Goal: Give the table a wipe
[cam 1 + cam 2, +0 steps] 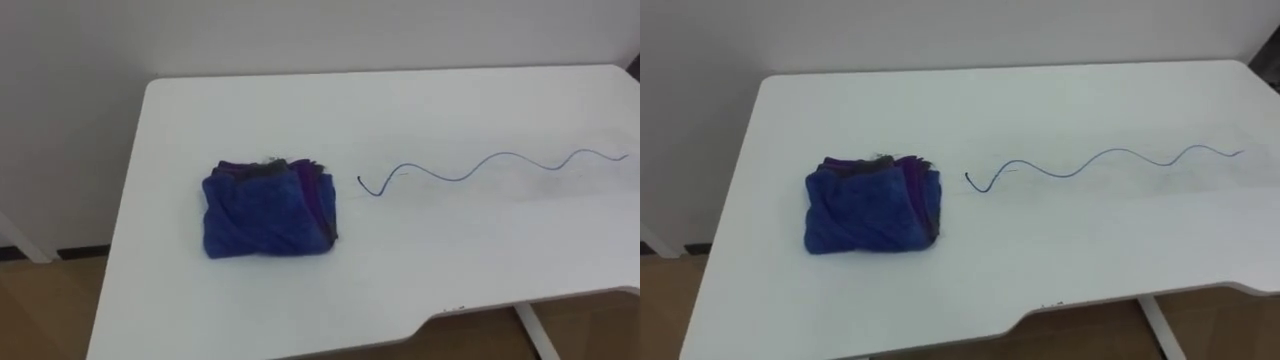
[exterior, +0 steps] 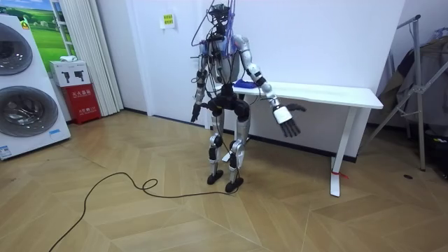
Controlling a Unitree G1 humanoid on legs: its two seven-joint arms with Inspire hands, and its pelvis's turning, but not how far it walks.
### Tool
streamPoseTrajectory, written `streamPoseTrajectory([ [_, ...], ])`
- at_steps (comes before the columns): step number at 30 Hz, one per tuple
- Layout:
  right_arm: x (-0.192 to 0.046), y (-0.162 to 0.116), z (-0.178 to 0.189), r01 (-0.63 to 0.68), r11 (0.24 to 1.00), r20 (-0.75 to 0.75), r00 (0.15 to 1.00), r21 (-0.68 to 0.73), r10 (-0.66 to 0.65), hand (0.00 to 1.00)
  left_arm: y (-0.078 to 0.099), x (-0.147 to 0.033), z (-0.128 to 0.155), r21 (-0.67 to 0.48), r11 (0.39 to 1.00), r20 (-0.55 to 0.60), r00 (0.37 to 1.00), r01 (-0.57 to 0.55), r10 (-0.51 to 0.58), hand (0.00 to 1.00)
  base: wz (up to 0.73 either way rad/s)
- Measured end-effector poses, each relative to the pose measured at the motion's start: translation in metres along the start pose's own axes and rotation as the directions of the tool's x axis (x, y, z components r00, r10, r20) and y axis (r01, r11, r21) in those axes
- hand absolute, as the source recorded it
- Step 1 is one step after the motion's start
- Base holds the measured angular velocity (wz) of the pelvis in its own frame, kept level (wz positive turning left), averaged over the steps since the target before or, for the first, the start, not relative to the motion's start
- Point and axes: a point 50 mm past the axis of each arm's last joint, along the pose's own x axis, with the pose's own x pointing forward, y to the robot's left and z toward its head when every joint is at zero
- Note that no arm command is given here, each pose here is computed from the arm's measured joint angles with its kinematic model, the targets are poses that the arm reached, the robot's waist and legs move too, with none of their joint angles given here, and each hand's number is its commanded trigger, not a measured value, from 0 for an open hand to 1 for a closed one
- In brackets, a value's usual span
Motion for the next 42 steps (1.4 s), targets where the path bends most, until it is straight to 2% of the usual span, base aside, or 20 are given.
streamPoseTrajectory([
  [3, -0.011, 0.013, 0.038, -0.007, 0.999, 0.160, 0.987, 0.037, 0.001, 0.00, -0.001, 0.000, 0.002, 0.009, 1.000, 0.010, 1.000, 0.002, -0.002, 0.00, -0.02],
  [5, -0.024, 0.020, 0.064, -0.007, 1.000, 0.304, 0.953, 0.007, 0.005, 0.00, -0.004, 0.000, 0.004, 0.023, 1.000, 0.027, 1.000, 0.011, -0.012, 0.00, -0.16],
  [6, -0.037, 0.026, 0.085, -0.019, 1.000, 0.416, 0.909, -0.003, 0.018, 0.00, -0.005, -0.001, 0.003, 0.029, 0.999, 0.029, 0.999, 0.016, -0.017, 0.00, -0.16],
  [7, -0.053, 0.031, 0.106, -0.027, 0.999, 0.536, 0.843, -0.020, 0.033, 0.00, -0.005, -0.001, 0.002, 0.036, 0.999, 0.031, 0.999, 0.016, -0.017, 0.00, -0.11],
  [8, -0.061, 0.032, 0.115, -0.025, 0.999, 0.591, 0.806, -0.029, 0.037, 0.00, -0.005, -0.001, 0.002, 0.040, 0.999, 0.036, 0.999, 0.016, -0.017, 0.00, 0.05],
  [10, -0.100, 0.040, 0.145, -0.037, 0.998, 0.772, 0.633, -0.045, 0.058, 0.00, -0.008, -0.002, 0.005, 0.069, 0.997, 0.061, 0.998, 0.025, -0.029, 0.00, 0.07],
  [11, -0.111, 0.041, 0.151, -0.042, 0.998, 0.810, 0.584, -0.048, 0.063, 0.00, -0.010, -0.002, 0.004, 0.075, 0.997, 0.061, 0.998, 0.030, -0.034, 0.00, 0.00],
  [13, -0.152, 0.044, 0.169, -0.038, 0.998, 0.925, 0.373, -0.056, 0.066, 0.00, -0.013, -0.003, 0.006, 0.093, 0.995, 0.071, 0.996, 0.041, -0.048, 0.00, 0.00],
  [15, -0.175, 0.046, 0.175, -0.046, 0.997, 0.965, 0.251, -0.059, 0.069, 0.00, -0.015, -0.003, 0.008, 0.101, 0.994, 0.082, 0.995, 0.043, -0.051, 0.00, 0.07],
  [16, -0.187, 0.049, 0.176, -0.053, 0.996, 0.977, 0.195, -0.071, 0.080, 0.00, -0.016, -0.003, 0.008, 0.101, 0.994, 0.082, 0.995, 0.047, -0.055, 0.00, 0.04],
  [19, -0.211, 0.064, 0.174, -0.099, 0.986, 0.984, 0.104, -0.132, 0.142, 0.00, -0.021, -0.005, 0.006, 0.108, 0.992, 0.077, 0.995, 0.059, -0.068, 0.00, 0.08],
  [21, -0.221, 0.069, 0.176, -0.064, 0.985, 0.985, 0.043, -0.162, 0.165, 0.00, -0.022, -0.005, 0.008, 0.110, 0.992, 0.085, 0.994, 0.060, -0.069, 0.00, 0.03],
  [25, -0.267, 0.079, 0.174, -0.125, 0.961, 0.963, -0.146, -0.246, 0.228, 0.00, -0.022, -0.005, 0.014, 0.131, 0.990, 0.112, 0.991, 0.057, -0.072, 0.00, 0.01],
  [26, -0.273, 0.081, 0.172, -0.132, 0.955, 0.955, -0.171, -0.264, 0.241, 0.00, -0.023, -0.005, 0.015, 0.134, 0.989, 0.116, 0.990, 0.059, -0.074, 0.00, 0.11],
  [28, -0.292, 0.090, 0.164, -0.088, 0.939, 0.914, -0.274, -0.333, 0.299, 0.00, -0.025, -0.005, 0.021, 0.136, 0.989, 0.134, 0.988, 0.062, -0.080, 0.00, 0.07],
  [30, -0.300, 0.097, 0.158, -0.035, 0.926, 0.879, -0.331, -0.376, 0.344, 0.00, -0.027, -0.004, 0.023, 0.137, 0.988, 0.139, 0.987, 0.065, -0.084, 0.00, 0.03],
  [34, -0.309, 0.110, 0.143, 0.004, 0.873, 0.809, -0.375, -0.487, 0.453, 0.00, -0.032, -0.005, 0.025, 0.171, 0.983, 0.143, 0.985, 0.073, -0.098, 0.00, 0.07],
  [42, -0.322, 0.124, 0.122, 0.106, 0.793, 0.685, -0.444, -0.599, 0.577, 0.00, -0.034, -0.005, 0.037, 0.177, 0.981, 0.183, 0.977, 0.074, -0.107, 0.00, 0.02],
])
